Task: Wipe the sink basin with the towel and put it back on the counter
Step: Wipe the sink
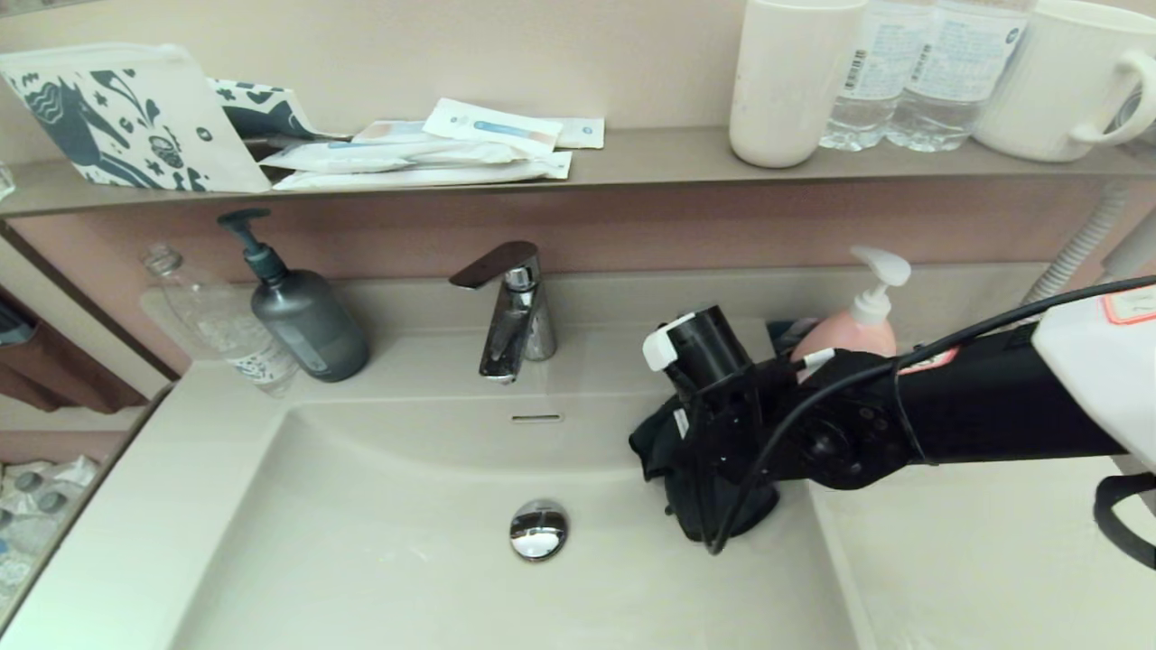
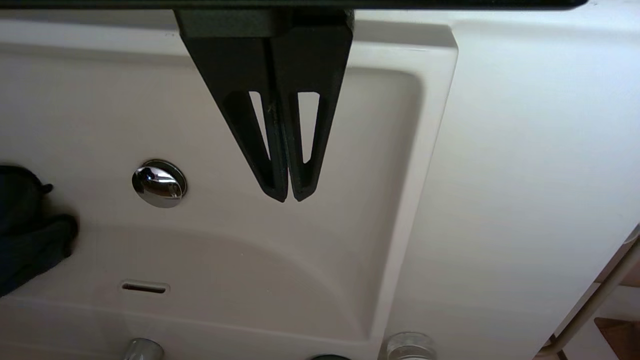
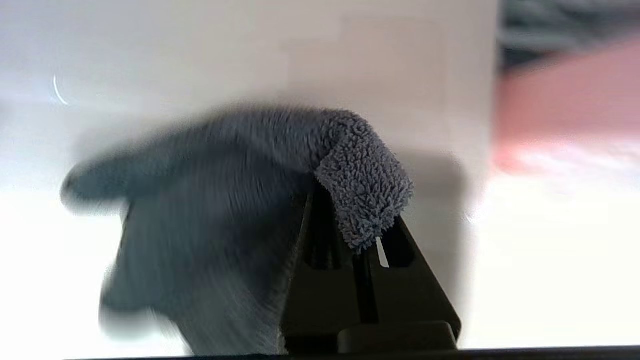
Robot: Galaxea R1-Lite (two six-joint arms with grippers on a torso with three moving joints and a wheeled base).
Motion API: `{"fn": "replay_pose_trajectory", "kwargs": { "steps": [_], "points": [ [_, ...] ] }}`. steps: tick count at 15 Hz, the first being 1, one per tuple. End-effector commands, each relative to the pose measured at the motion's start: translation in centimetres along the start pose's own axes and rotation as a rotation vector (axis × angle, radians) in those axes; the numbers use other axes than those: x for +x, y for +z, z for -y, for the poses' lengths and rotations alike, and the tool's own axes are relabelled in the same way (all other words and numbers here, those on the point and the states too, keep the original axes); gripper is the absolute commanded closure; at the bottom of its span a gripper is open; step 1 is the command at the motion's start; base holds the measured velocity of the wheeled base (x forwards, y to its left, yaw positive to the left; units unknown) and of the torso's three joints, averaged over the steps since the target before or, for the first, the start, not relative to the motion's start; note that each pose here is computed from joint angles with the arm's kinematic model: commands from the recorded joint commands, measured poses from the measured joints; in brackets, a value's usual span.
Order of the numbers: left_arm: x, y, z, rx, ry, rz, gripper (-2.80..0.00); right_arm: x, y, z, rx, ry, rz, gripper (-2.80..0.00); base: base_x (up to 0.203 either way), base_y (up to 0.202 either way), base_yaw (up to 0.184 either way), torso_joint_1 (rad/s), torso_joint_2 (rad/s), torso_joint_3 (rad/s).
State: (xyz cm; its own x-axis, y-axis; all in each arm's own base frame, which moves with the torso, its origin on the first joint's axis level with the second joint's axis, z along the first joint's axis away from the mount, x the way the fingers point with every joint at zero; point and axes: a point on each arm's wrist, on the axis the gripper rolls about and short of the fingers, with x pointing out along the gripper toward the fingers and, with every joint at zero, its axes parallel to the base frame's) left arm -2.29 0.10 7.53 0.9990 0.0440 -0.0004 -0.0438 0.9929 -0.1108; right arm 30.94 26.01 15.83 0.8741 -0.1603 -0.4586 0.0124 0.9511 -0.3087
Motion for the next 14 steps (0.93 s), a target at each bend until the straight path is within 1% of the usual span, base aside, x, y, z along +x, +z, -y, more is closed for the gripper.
{"fn": "replay_pose_trajectory", "kwargs": {
  "steps": [1, 3, 5, 8, 9, 11, 12, 14],
  "points": [
    [0.0, 0.0, 0.0, -0.001, 0.001, -0.001, 0.0, -2.3, 0.2, 1.4, -0.001, 0.018, 0.005, 0.0, 0.0, 0.0, 0.0, 0.0, 0.0, 0.0],
    [0.0, 0.0, 0.0, -0.001, 0.001, -0.001, 0.0, -3.8, -1.3, 2.3, -0.036, 0.025, -0.026, 0.0, 0.0, 0.0, 0.0, 0.0, 0.0, 0.0],
    [0.0, 0.0, 0.0, -0.001, 0.001, -0.001, 0.0, -5.3, -2.2, 3.5, -0.052, 0.033, -0.036, 0.0, 0.0, 0.0, 0.0, 0.0, 0.0, 0.0],
    [0.0, 0.0, 0.0, -0.001, 0.001, -0.001, 0.0, -7.2, -3.3, 5.8, -0.074, 0.03, -0.061, 0.0, 0.0, 0.0, 0.0, 0.0, 0.0, 0.0],
    [0.0, 0.0, 0.0, -0.001, 0.001, -0.001, 0.0, -7.9, -3.7, 6.7, -0.081, 0.028, -0.069, 0.0, 0.0, 0.0, 0.0, 0.0, 0.0, 0.0],
    [0.0, 0.0, 0.0, -0.001, 0.001, -0.001, 0.0, -9.4, -4.2, 8.7, -0.068, 0.025, -0.065, 0.0, 0.0, 0.0, 0.0, 0.0, 0.0, 0.0],
    [0.0, 0.0, 0.0, -0.001, 0.001, -0.001, 0.0, -10.0, -4.3, 10.0, -0.054, 0.016, -0.063, 0.0, 0.0, 0.0, 0.0, 0.0, 0.0, 0.0],
    [0.0, 0.0, 0.0, -0.001, 0.001, -0.001, 0.0, -11.1, -4.8, 12.9, -0.042, -0.019, -0.092, 0.0, 0.0, 0.0, 0.0, 0.0, 0.0, 0.0]
  ]
}}
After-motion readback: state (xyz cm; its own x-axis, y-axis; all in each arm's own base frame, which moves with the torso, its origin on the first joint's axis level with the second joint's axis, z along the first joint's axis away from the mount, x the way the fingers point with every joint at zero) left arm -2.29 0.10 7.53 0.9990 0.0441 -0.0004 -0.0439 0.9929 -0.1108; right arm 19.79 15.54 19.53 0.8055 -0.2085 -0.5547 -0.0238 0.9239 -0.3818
